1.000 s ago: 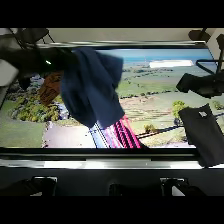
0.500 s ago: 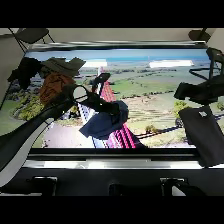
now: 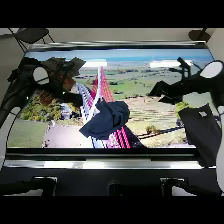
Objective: Fold the shirts.
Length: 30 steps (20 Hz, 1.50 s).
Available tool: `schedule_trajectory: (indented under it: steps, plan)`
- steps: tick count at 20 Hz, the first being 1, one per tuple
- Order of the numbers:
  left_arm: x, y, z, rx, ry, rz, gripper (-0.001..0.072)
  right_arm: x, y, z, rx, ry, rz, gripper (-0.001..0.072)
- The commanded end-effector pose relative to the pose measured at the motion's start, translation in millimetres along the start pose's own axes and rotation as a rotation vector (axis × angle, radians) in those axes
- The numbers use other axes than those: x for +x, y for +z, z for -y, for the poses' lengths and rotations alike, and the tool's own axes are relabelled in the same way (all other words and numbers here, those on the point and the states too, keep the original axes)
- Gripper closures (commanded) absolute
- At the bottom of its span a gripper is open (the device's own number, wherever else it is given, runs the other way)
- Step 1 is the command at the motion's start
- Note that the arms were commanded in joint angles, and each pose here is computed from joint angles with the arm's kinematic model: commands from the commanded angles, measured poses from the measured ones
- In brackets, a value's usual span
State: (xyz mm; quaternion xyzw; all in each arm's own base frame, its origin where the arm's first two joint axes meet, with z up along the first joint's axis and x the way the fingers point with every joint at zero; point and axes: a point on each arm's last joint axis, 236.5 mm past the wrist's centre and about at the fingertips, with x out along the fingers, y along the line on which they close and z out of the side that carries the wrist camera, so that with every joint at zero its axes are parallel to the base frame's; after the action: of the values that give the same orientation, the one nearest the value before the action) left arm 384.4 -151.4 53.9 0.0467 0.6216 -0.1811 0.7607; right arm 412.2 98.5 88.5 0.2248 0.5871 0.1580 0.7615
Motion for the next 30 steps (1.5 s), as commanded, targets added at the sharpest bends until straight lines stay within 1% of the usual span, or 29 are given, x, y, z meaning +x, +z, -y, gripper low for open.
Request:
schedule_trajectory:
  steps: [1,3,5,7,12,13,14,15,17,18,20,22,25,27,28,29,30]
  plan:
    - [44.3,-75.6,-28.8,-0.132,-0.040,-0.197,0.0001,48.1,-11.2,-20.0,-0.024,0.087,-0.113,0.0007]
    - [76.3,-109.4,-23.5,-0.208,-0.103,-0.265,0.0001,70.4,-18.7,-21.4,-0.036,0.086,-0.164,0.0003]
    - [100.1,-119.7,-5.3,-0.272,-0.198,-0.254,0.0002,85.9,-22.9,-16.7,-0.022,0.084,-0.201,0.0003]
    - [116.2,-114.6,9.3,-0.351,-0.267,-0.200,0.0002,93.7,-28.1,-11.4,-0.010,0.080,-0.236,0.0004]
    - [137.4,-91.0,19.0,-0.473,-0.336,-0.108,0.0016,97.5,-32.1,-8.2,-0.025,0.081,-0.258,0.0003]
    - [139.7,-85.3,21.4,-0.500,-0.355,-0.093,0.0082,97.8,-32.3,-8.2,-0.025,0.081,-0.259,0.0003]
    - [142.4,-80.6,22.3,-0.519,-0.364,-0.080,0.0128,98.4,-32.7,-7.9,-0.024,0.081,-0.261,0.0004]
    - [145.3,-79.6,21.6,-0.526,-0.361,-0.077,0.0153,99.6,-34.0,-6.8,-0.021,0.080,-0.269,0.0004]
    - [148.3,-81.2,21.4,-0.531,-0.360,-0.086,0.0565,104.5,-38.1,-6.6,-0.019,0.081,-0.290,0.0004]
    - [147.9,-80.8,21.9,-0.531,-0.361,-0.084,0.0676,108.2,-40.3,-8.3,-0.024,0.083,-0.299,0.0003]
    - [146.8,-81.5,24.3,-0.532,-0.370,-0.090,0.0675,118.9,-46.3,-27.9,-0.073,0.165,-0.315,-0.0001]
    - [145.7,-85.3,26.5,-0.523,-0.375,-0.107,0.0675,134.4,-52.0,-39.9,-0.065,0.220,-0.323,-0.0001]
    - [144.1,-90.9,30.5,-0.496,-0.387,-0.130,0.0675,160.2,-61.8,-35.3,-0.044,0.212,-0.361,0.0005]
    - [143.4,-93.2,32.0,-0.493,-0.391,-0.141,0.0675,177.9,-62.6,-32.0,-0.017,0.196,-0.361,0.0028]
    - [143.4,-93.3,32.1,-0.493,-0.391,-0.142,0.0675,185.4,-61.4,-31.1,0.010,0.186,-0.355,0.0096]
    - [143.4,-93.2,32.0,-0.493,-0.391,-0.141,0.0675,191.2,-61.2,-31.2,0.030,0.180,-0.352,0.0275]
    - [143.4,-93.2,32.0,-0.485,-0.391,-0.140,0.0675,193.4,-58.2,-30.1,0.031,0.177,-0.338,0.0634]
